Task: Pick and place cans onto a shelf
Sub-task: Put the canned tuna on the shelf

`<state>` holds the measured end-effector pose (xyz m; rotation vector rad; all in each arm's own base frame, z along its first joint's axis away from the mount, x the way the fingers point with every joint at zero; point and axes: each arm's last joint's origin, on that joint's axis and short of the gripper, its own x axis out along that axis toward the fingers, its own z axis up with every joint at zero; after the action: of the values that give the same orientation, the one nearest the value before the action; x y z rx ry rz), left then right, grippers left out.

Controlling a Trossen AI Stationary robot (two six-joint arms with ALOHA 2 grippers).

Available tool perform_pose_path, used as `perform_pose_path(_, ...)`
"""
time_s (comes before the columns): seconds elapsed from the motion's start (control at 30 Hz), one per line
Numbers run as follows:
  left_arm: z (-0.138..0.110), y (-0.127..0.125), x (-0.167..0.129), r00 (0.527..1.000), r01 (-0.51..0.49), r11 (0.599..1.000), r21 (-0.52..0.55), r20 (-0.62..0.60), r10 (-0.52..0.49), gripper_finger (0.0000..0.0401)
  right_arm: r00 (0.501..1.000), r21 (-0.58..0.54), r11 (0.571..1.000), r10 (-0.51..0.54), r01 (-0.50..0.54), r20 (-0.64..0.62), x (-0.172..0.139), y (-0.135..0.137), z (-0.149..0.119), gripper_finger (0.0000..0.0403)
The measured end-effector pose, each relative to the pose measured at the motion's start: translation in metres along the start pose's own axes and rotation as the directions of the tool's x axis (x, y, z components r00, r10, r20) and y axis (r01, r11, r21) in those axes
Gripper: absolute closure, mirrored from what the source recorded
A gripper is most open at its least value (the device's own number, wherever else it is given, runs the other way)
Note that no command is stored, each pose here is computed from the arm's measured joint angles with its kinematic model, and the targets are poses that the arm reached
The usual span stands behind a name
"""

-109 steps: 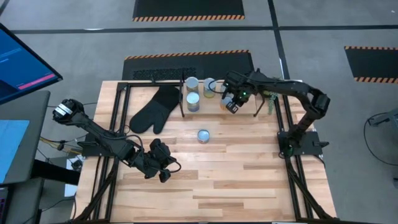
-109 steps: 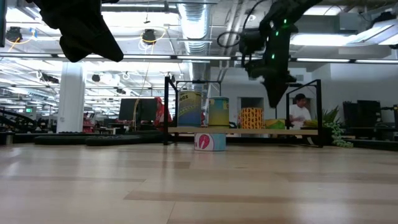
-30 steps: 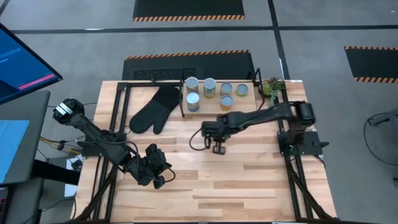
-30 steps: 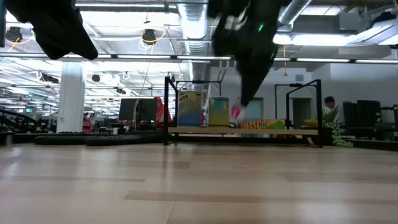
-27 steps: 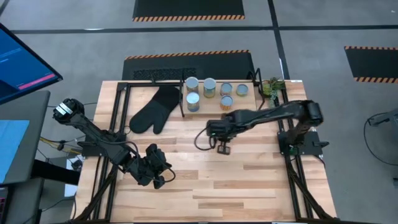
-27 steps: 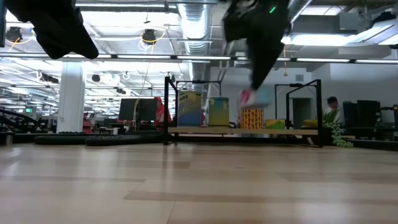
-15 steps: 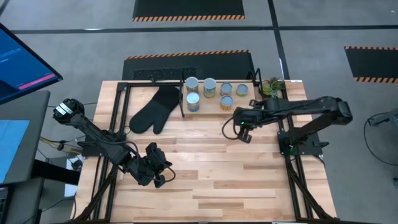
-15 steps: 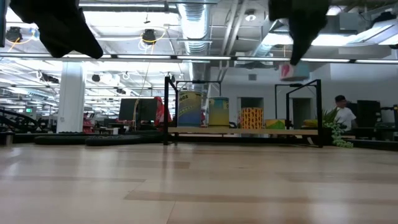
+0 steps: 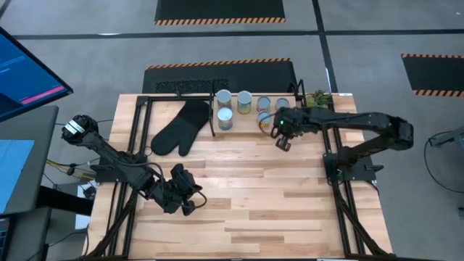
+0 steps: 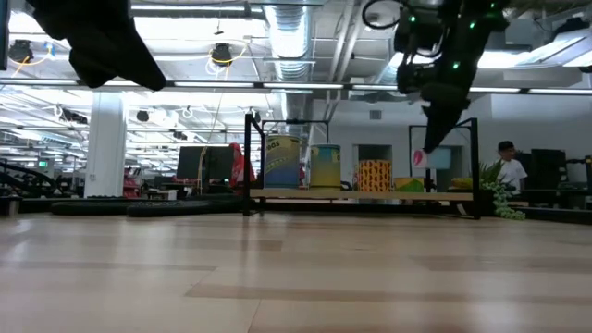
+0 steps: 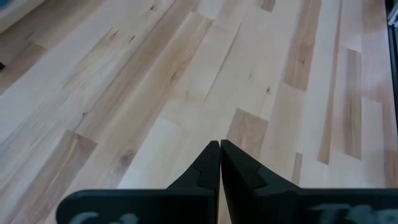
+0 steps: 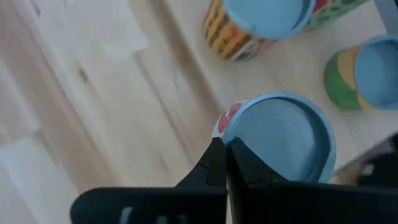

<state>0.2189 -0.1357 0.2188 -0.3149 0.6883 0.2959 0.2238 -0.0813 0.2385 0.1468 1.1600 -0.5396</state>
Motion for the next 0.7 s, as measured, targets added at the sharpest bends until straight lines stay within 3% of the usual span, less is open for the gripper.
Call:
perform_pose_path(0.27, 0.003, 0.002, 0.002, 1.000, -0.010, 1.000, -0.015, 0.006, 0.010, 0.0401, 0.999, 0.056, 0.998, 0.041, -0.042, 0.016, 0.022, -0.032, 0.004, 0.0399)
perform_pose_path(0.7, 0.003, 0.002, 0.002, 1.000, -0.009, 0.999, -0.051, 0.006, 0.010, 0.0401, 0.998, 0.088, 0.994, 0.062, -0.061, -0.016, 0.052, -0.040, 0.012, 0.0371)
